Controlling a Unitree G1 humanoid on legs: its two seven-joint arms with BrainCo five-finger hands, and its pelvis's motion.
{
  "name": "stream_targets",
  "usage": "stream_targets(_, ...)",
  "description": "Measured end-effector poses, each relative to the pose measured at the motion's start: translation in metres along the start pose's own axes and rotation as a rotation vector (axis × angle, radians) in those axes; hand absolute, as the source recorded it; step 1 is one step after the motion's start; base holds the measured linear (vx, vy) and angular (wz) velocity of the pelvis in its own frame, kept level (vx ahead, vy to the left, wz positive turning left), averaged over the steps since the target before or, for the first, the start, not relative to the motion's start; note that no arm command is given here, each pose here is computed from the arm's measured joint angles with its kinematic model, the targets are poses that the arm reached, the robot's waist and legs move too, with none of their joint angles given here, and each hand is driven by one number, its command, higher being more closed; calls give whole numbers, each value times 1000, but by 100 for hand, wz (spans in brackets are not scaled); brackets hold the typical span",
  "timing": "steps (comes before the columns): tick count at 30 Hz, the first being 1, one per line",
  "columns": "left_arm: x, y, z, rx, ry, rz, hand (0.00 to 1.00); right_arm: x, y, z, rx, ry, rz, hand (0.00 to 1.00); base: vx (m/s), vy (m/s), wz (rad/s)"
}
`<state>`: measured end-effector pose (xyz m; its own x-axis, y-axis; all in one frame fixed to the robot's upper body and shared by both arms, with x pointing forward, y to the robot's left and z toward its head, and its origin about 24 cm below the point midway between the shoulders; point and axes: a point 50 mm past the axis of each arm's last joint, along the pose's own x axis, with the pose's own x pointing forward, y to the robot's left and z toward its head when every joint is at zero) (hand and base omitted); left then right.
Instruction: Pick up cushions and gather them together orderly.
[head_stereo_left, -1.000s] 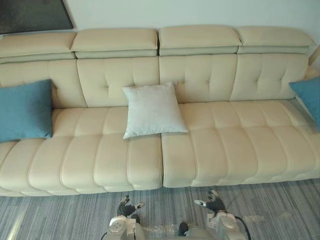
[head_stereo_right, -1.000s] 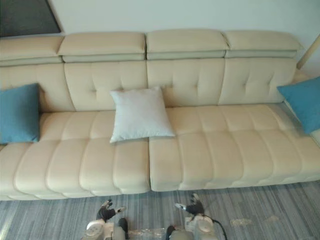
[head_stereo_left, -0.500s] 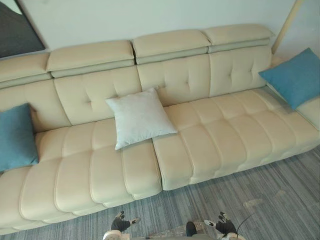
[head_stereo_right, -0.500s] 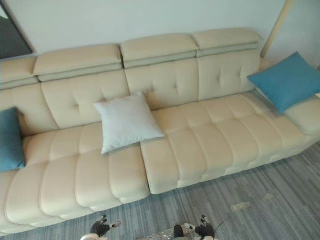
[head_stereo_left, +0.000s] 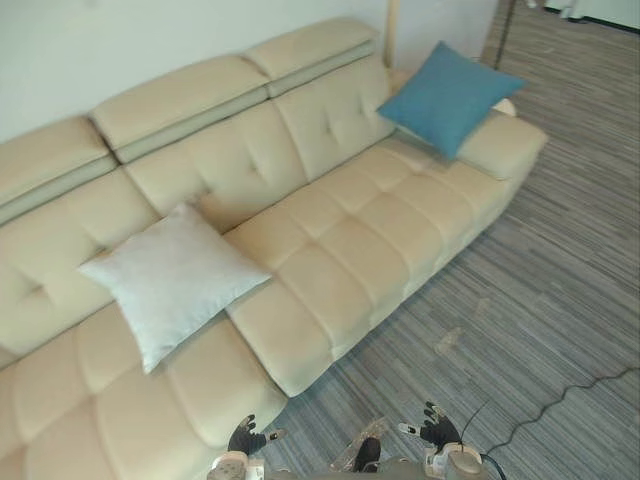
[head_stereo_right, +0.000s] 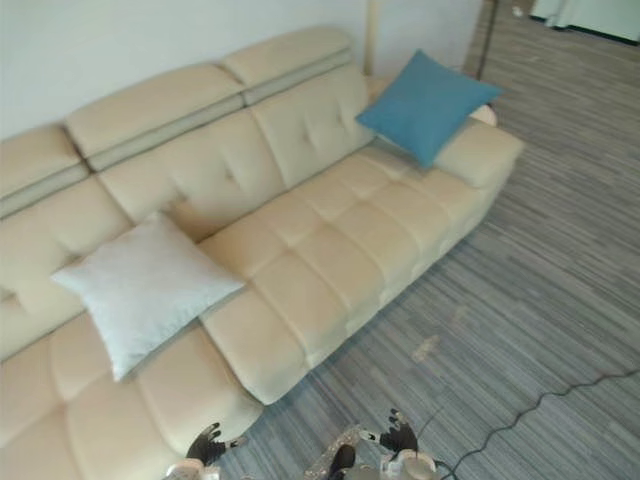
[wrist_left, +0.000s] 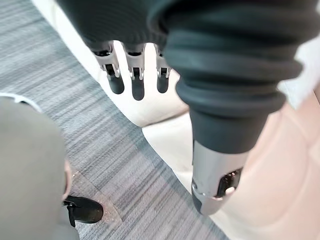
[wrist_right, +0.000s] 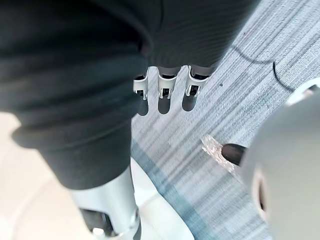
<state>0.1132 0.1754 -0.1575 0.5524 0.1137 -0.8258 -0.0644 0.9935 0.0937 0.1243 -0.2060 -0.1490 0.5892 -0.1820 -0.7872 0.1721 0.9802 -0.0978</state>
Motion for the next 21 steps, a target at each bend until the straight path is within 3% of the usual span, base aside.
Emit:
stream_targets(8, 2, 0, 14, -55, -59, 12, 0, -2, -18, -5, 99, 21, -82, 0, 136, -9, -80)
stream_targets(21, 0, 5, 9, -55, -48, 38, 0, -4, -10, -16, 140, 59, -81, 0, 333, 153, -90)
